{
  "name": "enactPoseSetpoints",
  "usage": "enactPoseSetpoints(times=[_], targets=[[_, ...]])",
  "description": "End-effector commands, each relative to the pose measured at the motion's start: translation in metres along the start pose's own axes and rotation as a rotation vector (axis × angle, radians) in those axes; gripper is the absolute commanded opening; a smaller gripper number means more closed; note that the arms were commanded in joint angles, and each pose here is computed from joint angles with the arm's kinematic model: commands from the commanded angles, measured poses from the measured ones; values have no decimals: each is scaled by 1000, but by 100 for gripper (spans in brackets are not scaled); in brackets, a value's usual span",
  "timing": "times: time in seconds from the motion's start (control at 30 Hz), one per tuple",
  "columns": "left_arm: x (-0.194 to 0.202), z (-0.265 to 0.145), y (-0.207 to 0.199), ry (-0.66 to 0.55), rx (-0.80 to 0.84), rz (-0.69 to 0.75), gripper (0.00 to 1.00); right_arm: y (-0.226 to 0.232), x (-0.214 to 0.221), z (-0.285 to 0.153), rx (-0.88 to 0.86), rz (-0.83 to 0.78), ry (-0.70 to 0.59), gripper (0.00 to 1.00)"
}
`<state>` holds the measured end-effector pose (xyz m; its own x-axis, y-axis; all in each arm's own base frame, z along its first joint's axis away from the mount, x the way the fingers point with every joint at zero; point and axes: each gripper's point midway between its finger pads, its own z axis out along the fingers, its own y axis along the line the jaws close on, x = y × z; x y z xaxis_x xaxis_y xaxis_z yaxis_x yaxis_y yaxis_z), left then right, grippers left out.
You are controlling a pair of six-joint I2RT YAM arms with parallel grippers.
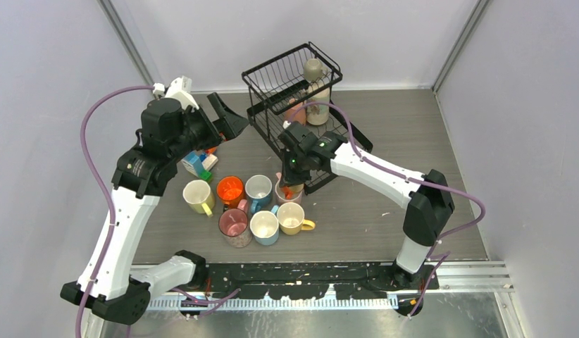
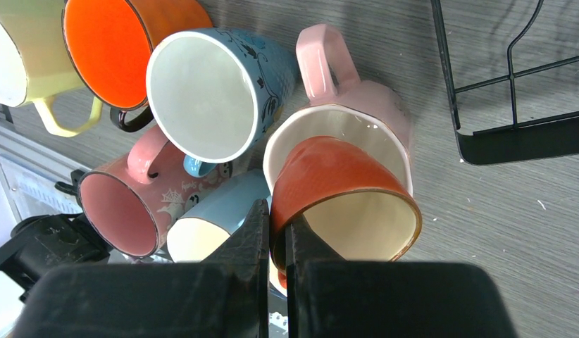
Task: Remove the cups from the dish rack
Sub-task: Place the cup into the cup.
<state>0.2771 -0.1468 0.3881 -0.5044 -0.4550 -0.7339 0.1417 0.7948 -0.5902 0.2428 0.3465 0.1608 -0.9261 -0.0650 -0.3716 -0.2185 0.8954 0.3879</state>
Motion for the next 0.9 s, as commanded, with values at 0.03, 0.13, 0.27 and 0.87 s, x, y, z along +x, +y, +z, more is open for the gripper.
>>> enactPoseSetpoints(times=[0.03,0.13,0.27,0.87], targets=[[-1,-2,-6,-9,30,18,100,14,-10,-2,-47,-6,-37,1],[-1,-2,-6,-8,31,20,100,12,-8,2,-41,-5,-30,1],[-1,-1,-6,-6,30,20,100,11,-6,6,-39,-1,-22,1],[3,1,-6,9,31,25,100,8,-2,13,-33,8,-8,12]])
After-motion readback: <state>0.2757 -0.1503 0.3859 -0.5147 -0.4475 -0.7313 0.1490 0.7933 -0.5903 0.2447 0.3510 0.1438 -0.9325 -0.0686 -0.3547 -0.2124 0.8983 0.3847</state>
